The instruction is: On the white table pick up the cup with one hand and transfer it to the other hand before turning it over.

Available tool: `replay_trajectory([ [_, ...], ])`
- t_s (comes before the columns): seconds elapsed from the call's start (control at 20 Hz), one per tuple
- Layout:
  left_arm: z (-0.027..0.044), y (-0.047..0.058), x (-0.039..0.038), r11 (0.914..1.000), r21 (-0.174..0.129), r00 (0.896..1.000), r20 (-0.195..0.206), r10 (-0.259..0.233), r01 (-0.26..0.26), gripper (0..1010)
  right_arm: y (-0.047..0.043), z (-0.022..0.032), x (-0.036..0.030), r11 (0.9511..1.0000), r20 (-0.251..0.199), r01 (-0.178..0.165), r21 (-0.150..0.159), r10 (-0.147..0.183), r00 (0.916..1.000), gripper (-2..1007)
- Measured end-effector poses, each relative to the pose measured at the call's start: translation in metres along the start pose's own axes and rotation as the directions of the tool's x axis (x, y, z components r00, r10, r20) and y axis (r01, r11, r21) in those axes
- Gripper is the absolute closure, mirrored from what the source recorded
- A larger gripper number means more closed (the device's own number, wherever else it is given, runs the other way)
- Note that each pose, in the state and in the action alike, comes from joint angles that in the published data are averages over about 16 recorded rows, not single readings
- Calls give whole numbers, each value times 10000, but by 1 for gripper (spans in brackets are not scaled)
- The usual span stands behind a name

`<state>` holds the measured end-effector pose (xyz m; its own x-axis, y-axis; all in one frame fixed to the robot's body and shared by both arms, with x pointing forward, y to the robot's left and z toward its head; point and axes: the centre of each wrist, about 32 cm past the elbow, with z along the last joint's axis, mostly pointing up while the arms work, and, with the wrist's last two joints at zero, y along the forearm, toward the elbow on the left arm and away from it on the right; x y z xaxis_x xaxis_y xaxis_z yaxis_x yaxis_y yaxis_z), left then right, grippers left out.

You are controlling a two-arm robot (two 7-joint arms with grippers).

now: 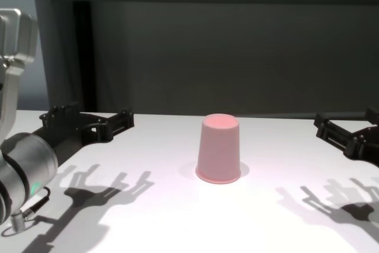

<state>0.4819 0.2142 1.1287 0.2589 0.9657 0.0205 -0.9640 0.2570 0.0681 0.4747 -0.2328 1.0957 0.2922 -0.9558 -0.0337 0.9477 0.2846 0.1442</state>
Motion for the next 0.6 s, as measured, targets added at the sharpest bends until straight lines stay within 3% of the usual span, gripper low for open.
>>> replay_trajectory([
  [0.6, 0, 0, 0, 10000, 0, 10000, 0, 0, 0, 10, 6, 2, 2, 10000, 2, -2, 4, 2, 10000, 3],
])
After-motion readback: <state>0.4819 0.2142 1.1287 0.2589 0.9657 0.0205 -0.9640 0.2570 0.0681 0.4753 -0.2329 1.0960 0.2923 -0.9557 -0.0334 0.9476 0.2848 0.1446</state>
